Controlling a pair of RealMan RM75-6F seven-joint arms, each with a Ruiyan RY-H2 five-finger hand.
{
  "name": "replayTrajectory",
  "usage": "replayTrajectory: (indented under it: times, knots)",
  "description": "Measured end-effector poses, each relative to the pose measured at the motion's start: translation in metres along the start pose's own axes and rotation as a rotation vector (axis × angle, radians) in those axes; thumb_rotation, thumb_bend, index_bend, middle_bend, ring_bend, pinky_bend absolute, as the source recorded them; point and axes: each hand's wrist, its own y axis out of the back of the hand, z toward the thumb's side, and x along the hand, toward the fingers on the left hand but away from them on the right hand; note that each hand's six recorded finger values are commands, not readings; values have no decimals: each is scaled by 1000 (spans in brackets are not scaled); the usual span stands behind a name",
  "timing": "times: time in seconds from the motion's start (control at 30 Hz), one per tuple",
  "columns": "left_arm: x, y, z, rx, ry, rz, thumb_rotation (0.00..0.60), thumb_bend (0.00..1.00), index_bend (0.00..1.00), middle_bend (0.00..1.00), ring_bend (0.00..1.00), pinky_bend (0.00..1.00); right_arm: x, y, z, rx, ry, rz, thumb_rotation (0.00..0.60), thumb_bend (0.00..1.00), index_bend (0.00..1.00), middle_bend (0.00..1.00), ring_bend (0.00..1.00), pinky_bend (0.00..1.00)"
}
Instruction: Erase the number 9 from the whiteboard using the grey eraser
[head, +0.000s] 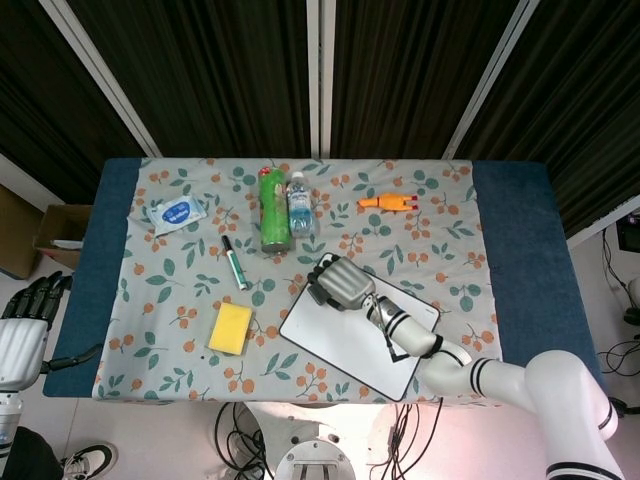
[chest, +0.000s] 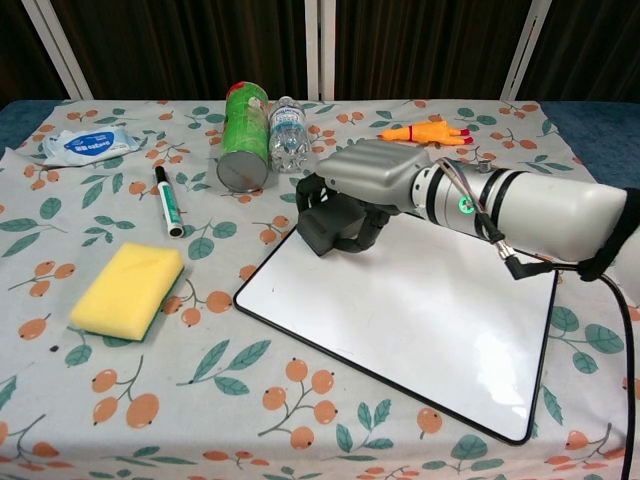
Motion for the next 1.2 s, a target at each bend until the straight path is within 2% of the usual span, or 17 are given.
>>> replayTrajectory:
  times: [0.33,0.57,0.93,1.2]
  knots:
    - [3,-3,6,2,-12,-8,281,29,39,45,64,170,44,-4,-14,-90,-26,112,600,390,750,659,551,666]
    - [5,-1,7,7,-15,2,281,29,39,45,64,170,67,-6,-28,-80,-70,163,600,394,750,658,551,667]
    - [3,5,3,10,-2,13,281,29,39,45,64,169,34,4,-30,-109,-114,74,600,404,750,657,551,667]
    - [1,11,-6,14,21,26,278,29,39,45,64,170,-1,0,-13,-106,-114,38,600,404,753,650,550,667]
